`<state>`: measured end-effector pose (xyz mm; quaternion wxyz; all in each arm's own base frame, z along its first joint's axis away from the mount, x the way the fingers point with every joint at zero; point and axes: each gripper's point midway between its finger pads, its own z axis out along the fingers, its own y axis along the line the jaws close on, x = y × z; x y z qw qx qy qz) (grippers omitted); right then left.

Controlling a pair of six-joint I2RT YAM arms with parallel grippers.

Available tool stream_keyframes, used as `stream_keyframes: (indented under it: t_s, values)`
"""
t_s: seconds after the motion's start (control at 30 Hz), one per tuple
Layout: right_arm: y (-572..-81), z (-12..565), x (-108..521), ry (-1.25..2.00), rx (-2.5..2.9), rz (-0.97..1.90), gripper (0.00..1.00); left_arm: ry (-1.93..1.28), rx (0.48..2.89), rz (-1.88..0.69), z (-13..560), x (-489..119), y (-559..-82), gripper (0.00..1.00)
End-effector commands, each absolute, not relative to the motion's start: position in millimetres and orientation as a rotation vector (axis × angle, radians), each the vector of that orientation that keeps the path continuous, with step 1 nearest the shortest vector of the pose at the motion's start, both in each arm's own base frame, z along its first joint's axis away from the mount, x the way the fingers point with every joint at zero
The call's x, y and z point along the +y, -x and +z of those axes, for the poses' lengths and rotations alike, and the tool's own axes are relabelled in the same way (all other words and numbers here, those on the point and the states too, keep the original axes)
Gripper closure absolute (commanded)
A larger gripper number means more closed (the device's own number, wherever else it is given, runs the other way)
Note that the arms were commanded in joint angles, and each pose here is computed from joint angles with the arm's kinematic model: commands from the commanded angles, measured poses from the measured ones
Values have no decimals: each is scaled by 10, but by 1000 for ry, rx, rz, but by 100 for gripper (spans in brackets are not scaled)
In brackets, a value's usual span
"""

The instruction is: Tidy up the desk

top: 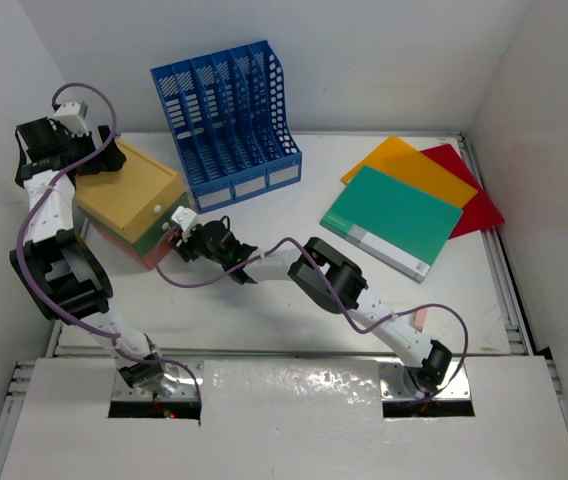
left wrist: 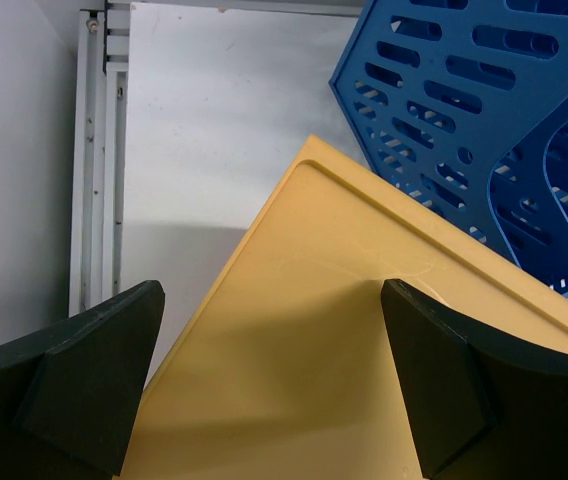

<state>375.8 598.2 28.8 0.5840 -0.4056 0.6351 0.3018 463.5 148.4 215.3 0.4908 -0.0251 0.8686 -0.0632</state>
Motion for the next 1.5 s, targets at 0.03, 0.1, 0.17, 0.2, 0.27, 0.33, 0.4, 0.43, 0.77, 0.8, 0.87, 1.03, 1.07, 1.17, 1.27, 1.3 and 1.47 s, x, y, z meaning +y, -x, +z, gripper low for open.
stream_keyframes:
  t_s: [0.03, 0.1, 0.17, 0.2, 0.27, 0.33, 0.4, 0.43, 0.77, 0.8, 0.87, 1.03, 1.07, 1.17, 1.27, 1.3, 1.47]
  values:
    - [-3743, 1289, 6118, 858, 1255, 754, 54, 99, 2385, -236, 1357, 1299, -4295, 11]
    - [-3762, 1307, 6125, 848, 1256, 752, 53, 99, 2384, -235, 1363, 1299, -4294, 11]
    - [-3771, 1237, 6137, 858, 1276, 747, 54, 98, 2386, -236, 1351, 1298, -4292, 12]
    - [-3779, 1230, 6142, 854, 1278, 748, 54, 97, 2384, -237, 1362, 1296, -4292, 11]
    - [-3786, 1150, 6139, 856, 1294, 743, 54, 94, 2382, -236, 1374, 1290, -4297, 11]
    - [-3788, 1096, 6142, 855, 1304, 745, 54, 94, 2380, -234, 1381, 1297, -4295, 11]
    - [-3790, 1014, 6152, 861, 1325, 746, 56, 94, 2377, -235, 1393, 1297, -4302, 11]
    - [-3791, 996, 6154, 864, 1329, 745, 57, 94, 2379, -235, 1388, 1296, -4298, 11]
    - [-3850, 994, 6172, 861, 1335, 718, 70, 91, 2378, -241, 1381, 1292, -4307, 11]
    - [-3850, 979, 6170, 865, 1339, 715, 68, 91, 2378, -241, 1384, 1294, -4311, 11]
    - [-3851, 905, 6150, 876, 1356, 708, 65, 87, 2378, -241, 1388, 1288, -4313, 11]
    - [-3878, 736, 6089, 879, 1419, 708, 66, 89, 2378, -240, 1387, 1297, -4315, 11]
    - [-3893, 739, 6081, 874, 1420, 711, 71, 90, 2380, -241, 1381, 1297, -4315, 11]
    - [-3933, 717, 6072, 862, 1432, 704, 74, 87, 2378, -241, 1393, 1300, -4327, 11]
    - [-4007, 678, 6075, 861, 1451, 681, 75, 85, 2377, -238, 1395, 1322, -4365, 11]
    - [-4014, 655, 6073, 859, 1458, 677, 75, 86, 2382, -244, 1390, 1312, -4367, 11]
    - [-4046, 549, 6047, 847, 1490, 662, 70, 77, 2388, -253, 1361, 1301, -4349, 11]
